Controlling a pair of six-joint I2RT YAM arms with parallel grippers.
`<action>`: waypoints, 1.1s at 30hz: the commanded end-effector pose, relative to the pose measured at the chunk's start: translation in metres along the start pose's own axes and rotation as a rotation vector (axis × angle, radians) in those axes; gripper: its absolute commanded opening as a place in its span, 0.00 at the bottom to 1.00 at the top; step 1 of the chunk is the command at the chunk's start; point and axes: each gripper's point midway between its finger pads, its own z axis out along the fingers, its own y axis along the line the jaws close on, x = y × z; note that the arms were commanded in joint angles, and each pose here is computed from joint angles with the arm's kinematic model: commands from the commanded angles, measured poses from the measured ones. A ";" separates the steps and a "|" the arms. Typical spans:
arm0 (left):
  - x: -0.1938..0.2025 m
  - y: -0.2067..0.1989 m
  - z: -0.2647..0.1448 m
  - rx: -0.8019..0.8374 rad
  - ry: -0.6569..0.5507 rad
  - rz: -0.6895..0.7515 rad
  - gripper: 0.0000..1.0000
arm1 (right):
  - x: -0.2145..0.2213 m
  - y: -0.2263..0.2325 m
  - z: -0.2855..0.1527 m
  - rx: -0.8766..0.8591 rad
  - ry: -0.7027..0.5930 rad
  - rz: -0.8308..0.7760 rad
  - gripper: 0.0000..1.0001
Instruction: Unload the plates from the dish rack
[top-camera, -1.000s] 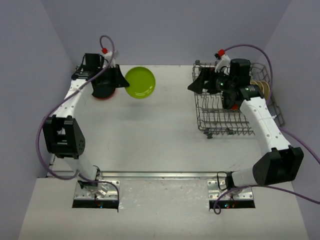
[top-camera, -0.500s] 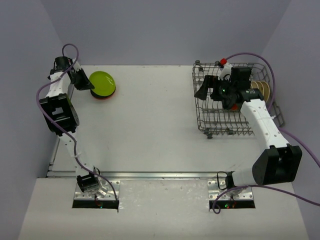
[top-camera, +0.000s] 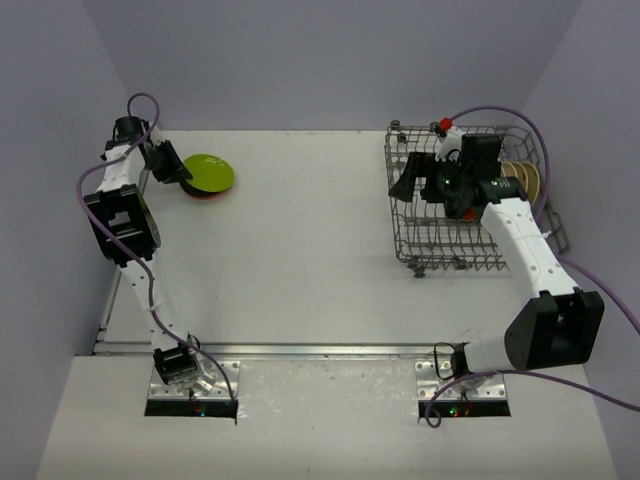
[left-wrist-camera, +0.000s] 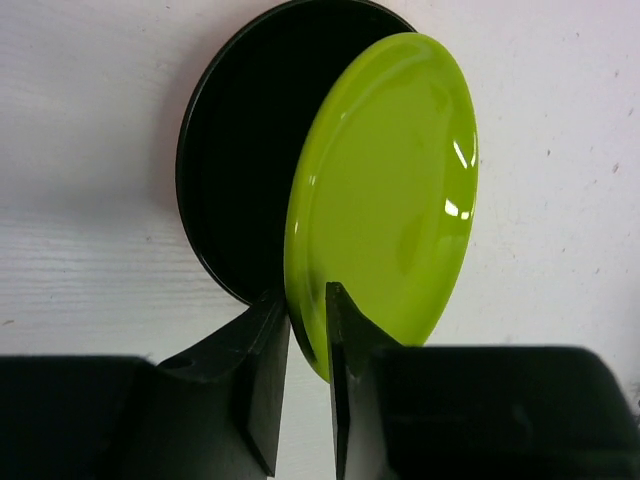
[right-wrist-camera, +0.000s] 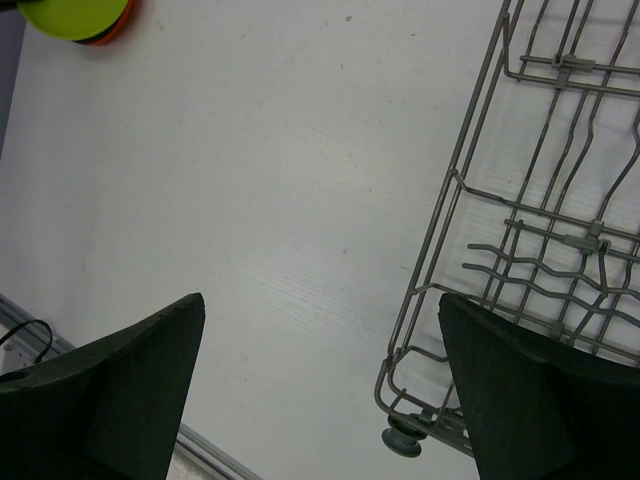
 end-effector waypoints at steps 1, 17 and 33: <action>-0.027 -0.001 -0.007 0.049 -0.069 -0.034 0.17 | -0.012 0.006 -0.006 -0.014 -0.034 -0.022 0.99; -0.069 0.000 -0.078 -0.095 -0.298 0.038 0.81 | -0.016 0.002 -0.013 0.022 -0.060 -0.056 0.99; 0.050 -0.174 -0.181 -0.309 -0.633 0.847 0.98 | -0.037 -0.131 -0.044 0.667 -0.097 -0.216 0.90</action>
